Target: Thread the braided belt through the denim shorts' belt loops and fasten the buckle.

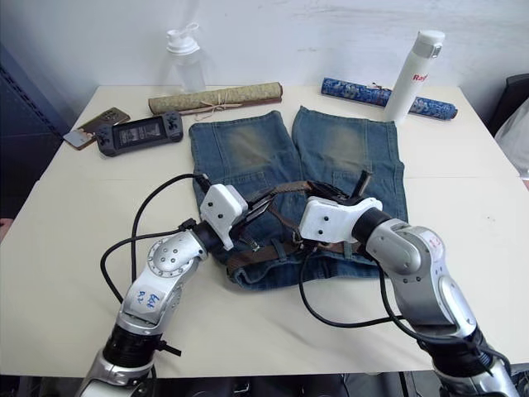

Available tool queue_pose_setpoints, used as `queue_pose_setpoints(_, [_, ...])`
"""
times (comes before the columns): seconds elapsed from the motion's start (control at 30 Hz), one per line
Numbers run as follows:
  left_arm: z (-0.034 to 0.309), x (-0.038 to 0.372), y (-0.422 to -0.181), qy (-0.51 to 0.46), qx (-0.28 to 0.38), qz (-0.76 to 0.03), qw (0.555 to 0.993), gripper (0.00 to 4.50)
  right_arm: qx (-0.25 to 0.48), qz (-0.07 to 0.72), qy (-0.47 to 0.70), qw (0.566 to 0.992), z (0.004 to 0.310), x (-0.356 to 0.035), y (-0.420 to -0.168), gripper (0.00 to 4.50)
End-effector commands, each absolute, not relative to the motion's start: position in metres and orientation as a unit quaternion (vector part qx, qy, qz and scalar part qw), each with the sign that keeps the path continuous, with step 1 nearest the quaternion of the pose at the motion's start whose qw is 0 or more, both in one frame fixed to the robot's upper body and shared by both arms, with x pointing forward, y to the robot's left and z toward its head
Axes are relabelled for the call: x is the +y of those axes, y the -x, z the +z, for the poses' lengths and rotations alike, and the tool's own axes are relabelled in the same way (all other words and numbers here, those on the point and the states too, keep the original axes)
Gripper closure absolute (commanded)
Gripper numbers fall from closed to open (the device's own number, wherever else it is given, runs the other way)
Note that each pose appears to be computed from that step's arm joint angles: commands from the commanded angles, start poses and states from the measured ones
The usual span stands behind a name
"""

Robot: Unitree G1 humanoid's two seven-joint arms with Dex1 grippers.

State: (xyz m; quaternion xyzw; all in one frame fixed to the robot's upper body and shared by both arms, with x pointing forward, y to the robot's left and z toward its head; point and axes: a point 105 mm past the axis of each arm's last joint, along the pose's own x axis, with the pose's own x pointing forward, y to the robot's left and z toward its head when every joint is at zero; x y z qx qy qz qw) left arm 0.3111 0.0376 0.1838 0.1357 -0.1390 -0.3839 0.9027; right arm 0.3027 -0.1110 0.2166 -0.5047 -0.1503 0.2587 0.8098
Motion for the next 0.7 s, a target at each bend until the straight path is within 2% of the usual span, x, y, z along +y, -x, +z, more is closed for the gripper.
queue_pose_setpoints(0.03, [0.189, 0.032, -0.307, -0.101, -0.140, -0.400, 0.900, 4.50, -0.180, 0.222, 0.456, 0.843, 0.242, -0.117, -0.297, 2.79])
queue_pose_setpoints(0.23, [0.176, 0.038, -0.309, -0.035, -0.096, -0.408, 0.907, 4.50, -0.080, 0.187, 0.324, 0.924, 0.229, -0.158, -0.299, 0.07])
queue_pose_setpoints(0.37, [0.177, 0.049, -0.313, 0.017, -0.086, -0.393, 0.915, 4.50, 0.002, 0.201, 0.254, 0.946, 0.200, -0.172, -0.289, 0.07])
queue_pose_setpoints(0.57, [0.168, 0.052, -0.305, 0.056, -0.063, -0.411, 0.908, 4.50, 0.032, 0.238, 0.173, 0.955, 0.180, -0.153, -0.275, 0.07])
queue_pose_setpoints(0.6, [0.165, 0.052, -0.305, 0.057, -0.058, -0.413, 0.907, 4.50, 0.037, 0.245, 0.171, 0.954, 0.177, -0.151, -0.272, 0.56])
queue_pose_setpoints(0.67, [0.163, 0.053, -0.304, 0.057, -0.054, -0.414, 0.907, 4.50, 0.042, 0.252, 0.161, 0.953, 0.173, -0.147, -0.270, 1.26])
queue_pose_setpoints(0.7, [0.162, 0.053, -0.303, 0.057, -0.053, -0.416, 0.906, 4.50, 0.048, 0.259, 0.148, 0.953, 0.170, -0.143, -0.269, 1.84])
